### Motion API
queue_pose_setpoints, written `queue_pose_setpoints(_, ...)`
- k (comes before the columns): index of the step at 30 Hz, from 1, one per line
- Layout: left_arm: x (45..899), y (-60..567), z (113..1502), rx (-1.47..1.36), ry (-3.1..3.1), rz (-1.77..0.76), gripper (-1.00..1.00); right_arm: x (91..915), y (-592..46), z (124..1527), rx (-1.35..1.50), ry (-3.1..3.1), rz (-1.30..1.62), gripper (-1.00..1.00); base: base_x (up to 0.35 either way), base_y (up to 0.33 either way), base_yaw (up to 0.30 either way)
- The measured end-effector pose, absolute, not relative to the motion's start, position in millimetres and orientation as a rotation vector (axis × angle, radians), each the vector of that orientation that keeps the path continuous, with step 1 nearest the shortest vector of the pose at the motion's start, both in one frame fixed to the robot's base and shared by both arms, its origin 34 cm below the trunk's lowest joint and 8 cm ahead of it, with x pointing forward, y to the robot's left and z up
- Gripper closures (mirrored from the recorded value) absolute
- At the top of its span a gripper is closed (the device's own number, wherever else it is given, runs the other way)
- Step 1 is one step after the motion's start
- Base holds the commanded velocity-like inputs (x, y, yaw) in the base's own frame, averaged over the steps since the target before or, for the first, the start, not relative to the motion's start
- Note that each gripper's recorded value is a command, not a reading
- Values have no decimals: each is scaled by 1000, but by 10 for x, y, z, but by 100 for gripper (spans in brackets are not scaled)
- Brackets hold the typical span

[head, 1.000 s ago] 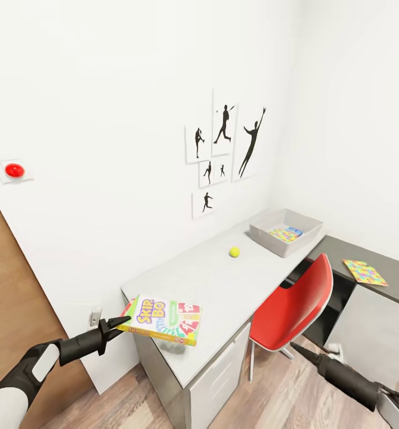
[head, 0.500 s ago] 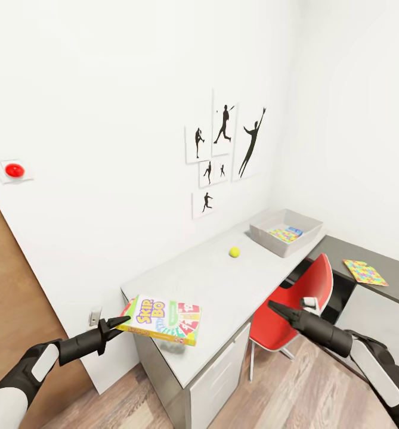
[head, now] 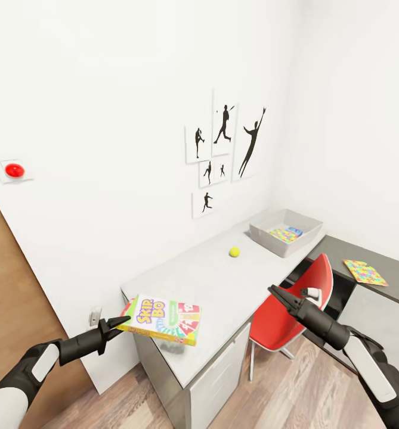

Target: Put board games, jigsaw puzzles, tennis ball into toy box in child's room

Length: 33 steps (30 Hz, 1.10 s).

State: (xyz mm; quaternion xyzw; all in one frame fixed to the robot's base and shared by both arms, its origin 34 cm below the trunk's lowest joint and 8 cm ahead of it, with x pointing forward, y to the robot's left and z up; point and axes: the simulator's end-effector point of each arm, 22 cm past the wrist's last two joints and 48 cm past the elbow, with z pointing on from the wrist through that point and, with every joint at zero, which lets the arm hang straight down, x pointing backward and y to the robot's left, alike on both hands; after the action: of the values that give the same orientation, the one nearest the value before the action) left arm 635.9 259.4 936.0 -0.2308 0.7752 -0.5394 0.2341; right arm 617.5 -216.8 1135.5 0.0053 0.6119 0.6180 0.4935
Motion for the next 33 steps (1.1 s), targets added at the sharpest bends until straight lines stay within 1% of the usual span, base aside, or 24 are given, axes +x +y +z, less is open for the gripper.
queue_pose_setpoints(9,6374,2613,9373,-628,2119,-1473,100,6179,-2164,11360,10,1480,1493,-100,0,0,-27)
queue_pose_setpoints(20,6391,2633,9436,-611,2116,-1466,100,6169,-2155,11407,4,1471,1491,-100,0,0,-227)
queue_pose_setpoints(29,6493,2647,9665,-537,2092,-1447,100,6155,-2083,11466,-1,1452,1503,-100,0,0,-245)
queue_pose_setpoints(33,6505,2653,9708,-532,2085,-1449,100,6147,-2014,11491,4,1437,1521,-100,0,0,-131)
